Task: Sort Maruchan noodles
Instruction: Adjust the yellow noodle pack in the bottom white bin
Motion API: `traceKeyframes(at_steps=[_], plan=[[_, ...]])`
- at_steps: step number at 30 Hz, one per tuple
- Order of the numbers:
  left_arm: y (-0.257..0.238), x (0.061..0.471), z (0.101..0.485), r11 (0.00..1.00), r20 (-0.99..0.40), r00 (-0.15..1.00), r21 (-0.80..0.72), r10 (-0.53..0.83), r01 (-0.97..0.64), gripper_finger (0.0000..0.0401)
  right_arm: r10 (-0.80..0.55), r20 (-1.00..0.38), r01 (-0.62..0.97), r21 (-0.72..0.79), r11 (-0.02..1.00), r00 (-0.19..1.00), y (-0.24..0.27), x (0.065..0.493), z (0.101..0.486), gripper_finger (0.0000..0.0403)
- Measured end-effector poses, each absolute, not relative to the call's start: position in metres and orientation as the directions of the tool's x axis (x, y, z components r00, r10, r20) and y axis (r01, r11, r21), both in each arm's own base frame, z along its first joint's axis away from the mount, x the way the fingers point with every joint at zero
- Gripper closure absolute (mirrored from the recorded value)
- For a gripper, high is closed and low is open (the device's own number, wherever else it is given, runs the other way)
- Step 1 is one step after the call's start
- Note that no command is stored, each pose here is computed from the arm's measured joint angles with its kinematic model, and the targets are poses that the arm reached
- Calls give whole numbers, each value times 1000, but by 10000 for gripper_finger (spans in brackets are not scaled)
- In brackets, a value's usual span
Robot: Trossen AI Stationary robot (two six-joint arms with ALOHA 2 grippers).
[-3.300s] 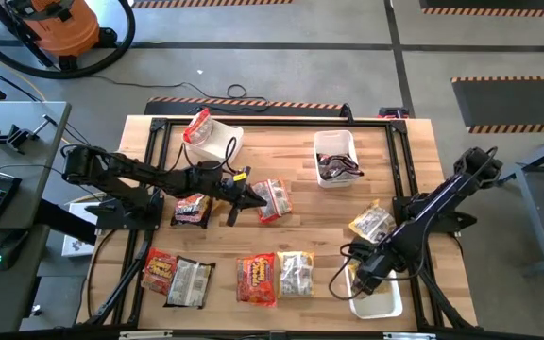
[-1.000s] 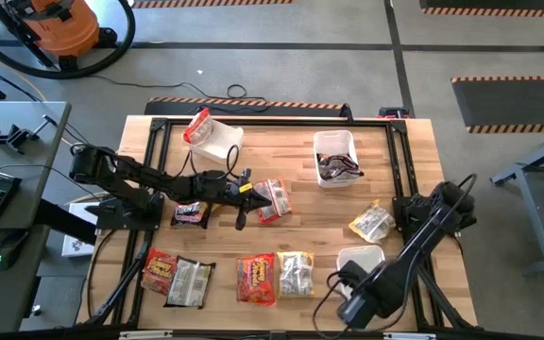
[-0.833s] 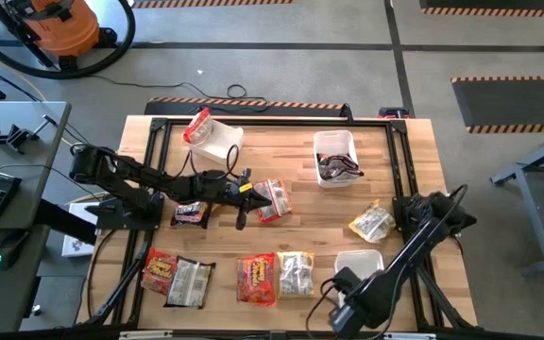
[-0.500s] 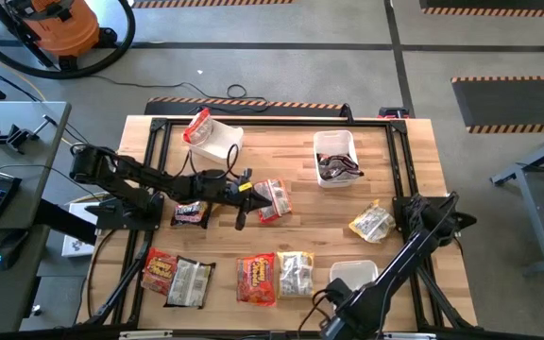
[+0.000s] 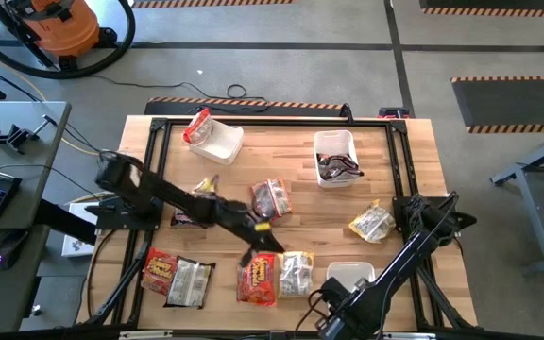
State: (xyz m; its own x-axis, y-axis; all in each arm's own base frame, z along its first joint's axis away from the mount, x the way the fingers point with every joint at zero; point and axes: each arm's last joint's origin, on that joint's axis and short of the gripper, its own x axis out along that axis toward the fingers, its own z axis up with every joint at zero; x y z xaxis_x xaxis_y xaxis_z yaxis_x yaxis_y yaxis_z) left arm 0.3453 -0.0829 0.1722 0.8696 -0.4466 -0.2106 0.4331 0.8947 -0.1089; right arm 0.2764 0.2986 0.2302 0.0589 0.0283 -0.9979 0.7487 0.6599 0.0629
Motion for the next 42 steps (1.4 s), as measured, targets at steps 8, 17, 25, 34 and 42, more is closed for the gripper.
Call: traceKeyframes(at_steps=[8, 17, 25, 34, 42], plan=[[-119, 405, 161, 869, -182, 851, -171, -492, 465, 385, -19, -993, 715, 71, 696, 117, 298, 278, 230, 403], [-143, 440, 146, 847, -177, 829, -166, -530, 506, 326, -38, -987, 687, 81, 722, 156, 298, 279, 231, 403], [-156, 464, 139, 839, -163, 824, -159, -542, 521, 339, -57, -977, 647, 91, 757, 204, 298, 282, 231, 403], [-160, 474, 123, 818, -234, 784, -201, -575, 540, 371, -67, -972, 637, 93, 766, 223, 298, 283, 231, 403], [-164, 469, 119, 684, -259, 634, -304, -729, 663, 314, -80, -966, 632, 98, 769, 248, 300, 282, 232, 403]])
